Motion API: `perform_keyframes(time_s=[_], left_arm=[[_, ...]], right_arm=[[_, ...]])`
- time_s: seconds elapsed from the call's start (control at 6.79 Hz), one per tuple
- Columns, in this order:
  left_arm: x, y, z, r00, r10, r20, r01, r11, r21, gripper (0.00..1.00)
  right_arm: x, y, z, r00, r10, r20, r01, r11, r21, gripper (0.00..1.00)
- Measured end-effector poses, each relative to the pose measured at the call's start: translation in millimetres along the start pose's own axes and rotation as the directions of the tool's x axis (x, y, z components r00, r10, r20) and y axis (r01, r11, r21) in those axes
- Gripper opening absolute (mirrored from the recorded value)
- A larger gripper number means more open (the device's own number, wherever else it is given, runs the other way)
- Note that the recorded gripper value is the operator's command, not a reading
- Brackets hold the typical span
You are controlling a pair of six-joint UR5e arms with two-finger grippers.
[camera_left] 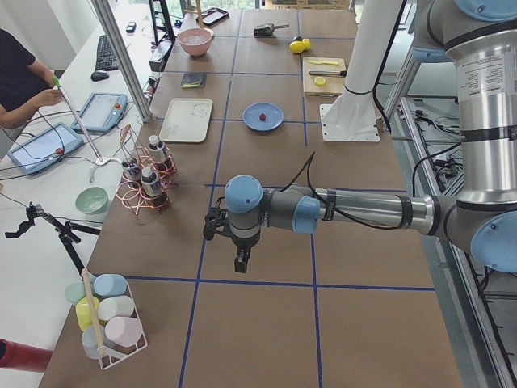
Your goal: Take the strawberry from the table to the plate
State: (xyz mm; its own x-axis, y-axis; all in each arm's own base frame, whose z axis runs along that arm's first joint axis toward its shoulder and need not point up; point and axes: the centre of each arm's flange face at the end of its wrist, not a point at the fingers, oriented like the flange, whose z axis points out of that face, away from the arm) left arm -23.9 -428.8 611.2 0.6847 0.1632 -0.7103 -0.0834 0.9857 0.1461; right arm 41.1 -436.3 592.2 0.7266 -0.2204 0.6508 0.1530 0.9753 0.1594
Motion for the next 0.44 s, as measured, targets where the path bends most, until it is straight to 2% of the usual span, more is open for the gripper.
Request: perform_keyframes(time_s=[0.44], left_arm=[[5.3,-8.7,-4.3,1.0,0.013,0.0,-0.013,1.0,0.01,1.0]], right_arm=[[7.3,4.5,14.3,0.999,0.024,0.048,-0.023,0.999,-0.024,1.0]])
